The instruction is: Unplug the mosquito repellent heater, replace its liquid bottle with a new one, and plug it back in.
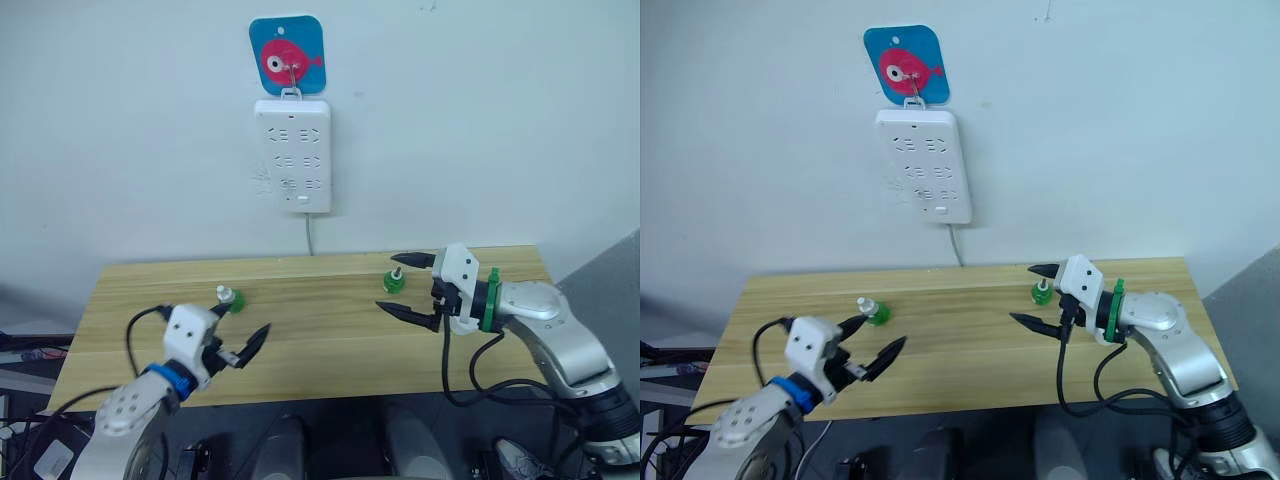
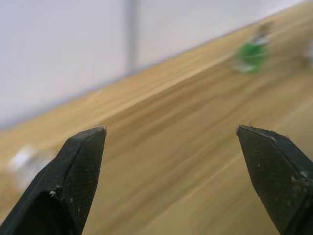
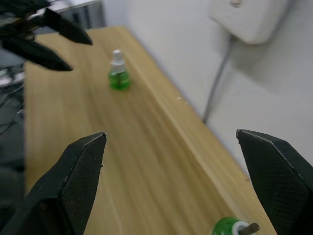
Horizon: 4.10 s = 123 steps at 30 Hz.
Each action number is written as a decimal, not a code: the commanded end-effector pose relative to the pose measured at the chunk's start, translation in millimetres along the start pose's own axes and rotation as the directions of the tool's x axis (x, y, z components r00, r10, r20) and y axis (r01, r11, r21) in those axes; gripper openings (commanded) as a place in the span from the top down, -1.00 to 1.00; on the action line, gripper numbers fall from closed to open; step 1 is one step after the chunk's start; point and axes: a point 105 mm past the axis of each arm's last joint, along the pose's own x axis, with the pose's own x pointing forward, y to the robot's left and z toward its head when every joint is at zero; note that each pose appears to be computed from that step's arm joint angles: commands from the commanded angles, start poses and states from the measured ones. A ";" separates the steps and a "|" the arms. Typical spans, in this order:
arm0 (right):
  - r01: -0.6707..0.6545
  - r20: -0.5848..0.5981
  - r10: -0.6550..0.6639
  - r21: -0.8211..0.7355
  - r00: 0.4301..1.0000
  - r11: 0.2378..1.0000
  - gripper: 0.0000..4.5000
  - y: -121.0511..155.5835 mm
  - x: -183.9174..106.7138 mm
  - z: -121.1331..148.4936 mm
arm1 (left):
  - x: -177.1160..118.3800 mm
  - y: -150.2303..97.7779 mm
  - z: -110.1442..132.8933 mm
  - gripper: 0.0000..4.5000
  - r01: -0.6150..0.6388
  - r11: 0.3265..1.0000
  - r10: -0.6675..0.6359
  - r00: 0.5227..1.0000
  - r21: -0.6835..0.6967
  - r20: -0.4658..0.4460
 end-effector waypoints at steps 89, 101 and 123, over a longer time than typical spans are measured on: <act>-0.150 0.154 0.127 0.149 0.980 0.977 -1.00 10.9 36.5 98.8 | 70.5 -82.2 141.7 0.01 0.848 0.322 -0.838 0.462 0.420 -0.290; -0.166 0.160 0.144 0.139 0.977 0.976 -1.00 15.7 56.7 99.3 | 69.6 -86.7 155.2 0.01 0.860 0.283 -0.860 0.424 0.425 -0.285; -0.162 0.176 0.152 0.047 0.973 0.986 0.54 11.4 54.4 100.6 | 74.7 -78.3 168.8 -0.15 0.801 0.296 -0.859 0.461 0.520 -0.221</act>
